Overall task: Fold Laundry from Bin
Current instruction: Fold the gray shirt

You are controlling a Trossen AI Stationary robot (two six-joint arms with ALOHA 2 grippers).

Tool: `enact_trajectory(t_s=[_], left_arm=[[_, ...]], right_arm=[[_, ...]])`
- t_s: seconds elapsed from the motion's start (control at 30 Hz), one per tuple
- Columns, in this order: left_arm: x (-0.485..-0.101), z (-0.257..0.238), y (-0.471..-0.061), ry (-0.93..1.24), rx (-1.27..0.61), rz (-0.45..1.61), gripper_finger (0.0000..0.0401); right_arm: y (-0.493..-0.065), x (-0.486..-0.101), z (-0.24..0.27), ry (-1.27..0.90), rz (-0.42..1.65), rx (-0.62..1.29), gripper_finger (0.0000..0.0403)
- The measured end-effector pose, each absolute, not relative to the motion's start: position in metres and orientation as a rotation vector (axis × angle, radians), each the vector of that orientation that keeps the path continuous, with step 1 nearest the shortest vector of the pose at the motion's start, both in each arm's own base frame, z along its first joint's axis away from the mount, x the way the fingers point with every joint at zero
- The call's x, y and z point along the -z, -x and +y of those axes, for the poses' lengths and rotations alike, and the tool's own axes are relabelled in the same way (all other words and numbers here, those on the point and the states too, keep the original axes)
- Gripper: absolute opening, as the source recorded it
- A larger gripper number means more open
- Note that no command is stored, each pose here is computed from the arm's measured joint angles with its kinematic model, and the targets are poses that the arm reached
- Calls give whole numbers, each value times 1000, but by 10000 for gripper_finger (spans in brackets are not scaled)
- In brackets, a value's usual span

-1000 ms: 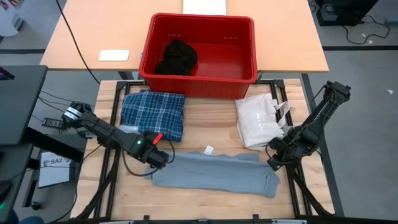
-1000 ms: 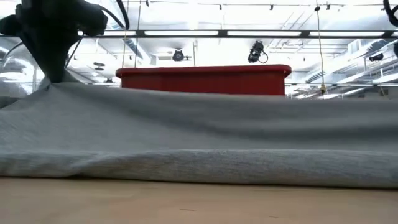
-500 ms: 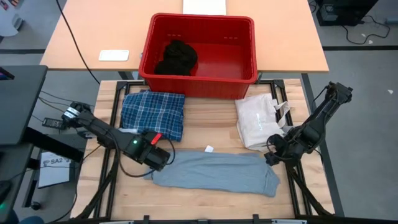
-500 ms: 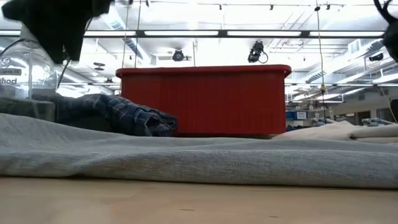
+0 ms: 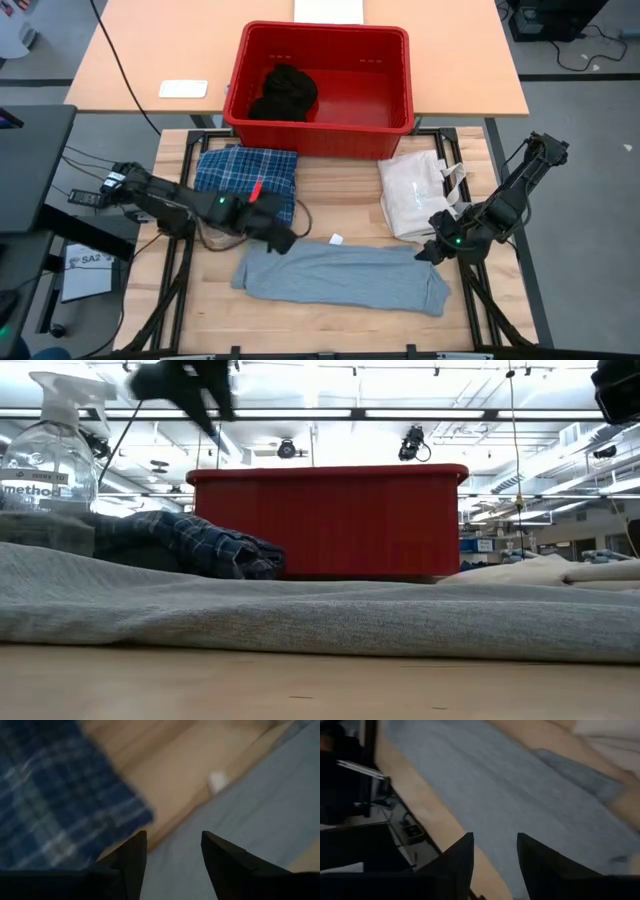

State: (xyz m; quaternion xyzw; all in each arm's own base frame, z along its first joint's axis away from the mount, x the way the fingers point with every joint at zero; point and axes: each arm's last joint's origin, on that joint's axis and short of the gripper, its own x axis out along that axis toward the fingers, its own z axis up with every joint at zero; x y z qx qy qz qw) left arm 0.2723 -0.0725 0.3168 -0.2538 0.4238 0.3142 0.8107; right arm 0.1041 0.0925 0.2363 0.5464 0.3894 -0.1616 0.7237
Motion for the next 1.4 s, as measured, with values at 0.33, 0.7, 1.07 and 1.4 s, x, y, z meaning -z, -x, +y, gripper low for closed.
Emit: enact_trajectory(t_s=[0.33, 0.7, 1.07, 1.4], left_arm=[[-293, -20, -281, 410, -704, 995, 170], [-253, -21, -243, 585, -770, 1192, 169], [-236, -59, -182, 839, -806, 1095, 168], [-236, -113, -154, 1073, -855, 1077, 168]], right_arm=[[-113, -240, 98, -1238, 748, 333, 156], [-123, -235, 120, -1249, 754, 269, 155], [-128, -224, 134, -1239, 830, 282, 155], [-127, -224, 135, -1238, 853, 270, 155]])
